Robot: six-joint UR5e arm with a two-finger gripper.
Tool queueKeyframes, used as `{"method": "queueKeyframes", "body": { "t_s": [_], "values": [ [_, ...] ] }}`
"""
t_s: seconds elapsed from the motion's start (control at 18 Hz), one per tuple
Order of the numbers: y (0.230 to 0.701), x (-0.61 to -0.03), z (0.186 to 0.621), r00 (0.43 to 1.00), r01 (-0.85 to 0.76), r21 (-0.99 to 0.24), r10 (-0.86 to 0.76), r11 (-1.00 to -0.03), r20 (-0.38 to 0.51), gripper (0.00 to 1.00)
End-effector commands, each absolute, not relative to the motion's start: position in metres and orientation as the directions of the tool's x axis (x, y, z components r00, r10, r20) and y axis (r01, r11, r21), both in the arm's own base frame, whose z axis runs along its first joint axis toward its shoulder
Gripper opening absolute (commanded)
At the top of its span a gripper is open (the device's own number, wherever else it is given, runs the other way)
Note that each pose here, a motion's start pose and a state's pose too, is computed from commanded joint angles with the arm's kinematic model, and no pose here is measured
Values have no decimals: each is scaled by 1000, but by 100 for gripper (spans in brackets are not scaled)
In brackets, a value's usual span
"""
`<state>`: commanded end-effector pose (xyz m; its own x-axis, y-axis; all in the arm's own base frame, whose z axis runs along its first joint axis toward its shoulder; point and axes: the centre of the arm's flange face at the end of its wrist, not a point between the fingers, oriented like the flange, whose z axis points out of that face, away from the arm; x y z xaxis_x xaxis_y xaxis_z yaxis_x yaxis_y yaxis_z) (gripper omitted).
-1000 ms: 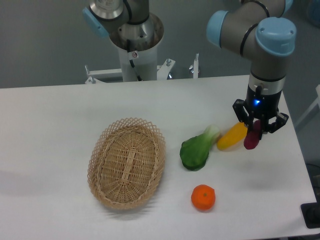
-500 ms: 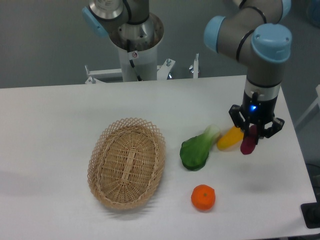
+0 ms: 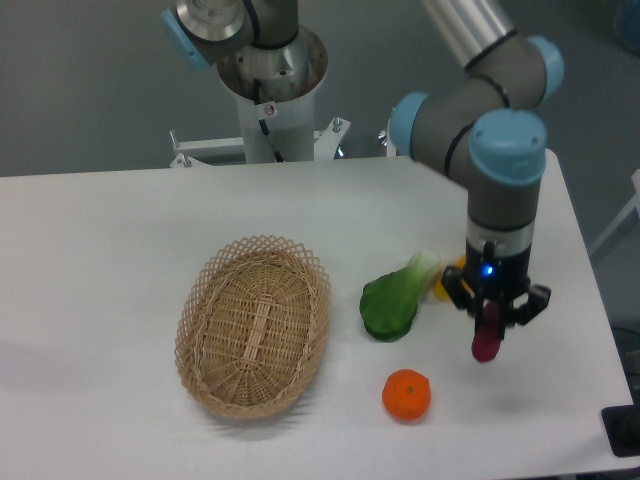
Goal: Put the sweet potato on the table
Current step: 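Lower the held sweet potato toward the table beside the yellow pepper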
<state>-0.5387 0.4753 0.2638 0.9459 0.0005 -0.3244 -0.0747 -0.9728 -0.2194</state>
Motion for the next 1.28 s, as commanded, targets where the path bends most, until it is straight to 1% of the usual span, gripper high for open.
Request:
{"method": "queueKeyframes", "body": {
  "t_s": [0.17,0.39,0.56,0.89,1.0,1.17,1.22,1.28],
  "values": [
    [482,-536,242,933,-193,-145,-136,-970,-333,25],
    [482,-532,221,938,-196,-130,-147,-972,-314,26],
    [472,-524,211,941,-183,-85,-149,-980,-305,26],
    [461,-510,203,944,-177,-45,-157,-983,-289,27],
    [468,-501,201,943,-192,-43,-172,-981,-285,28],
    [468,-496,201,944,-193,-40,-174,-980,-282,34],
    [467,-496,205,942,-194,-41,-175,-980,-286,40],
    [468,-496,207,941,-195,-43,-174,-980,-290,59]
  ]
}}
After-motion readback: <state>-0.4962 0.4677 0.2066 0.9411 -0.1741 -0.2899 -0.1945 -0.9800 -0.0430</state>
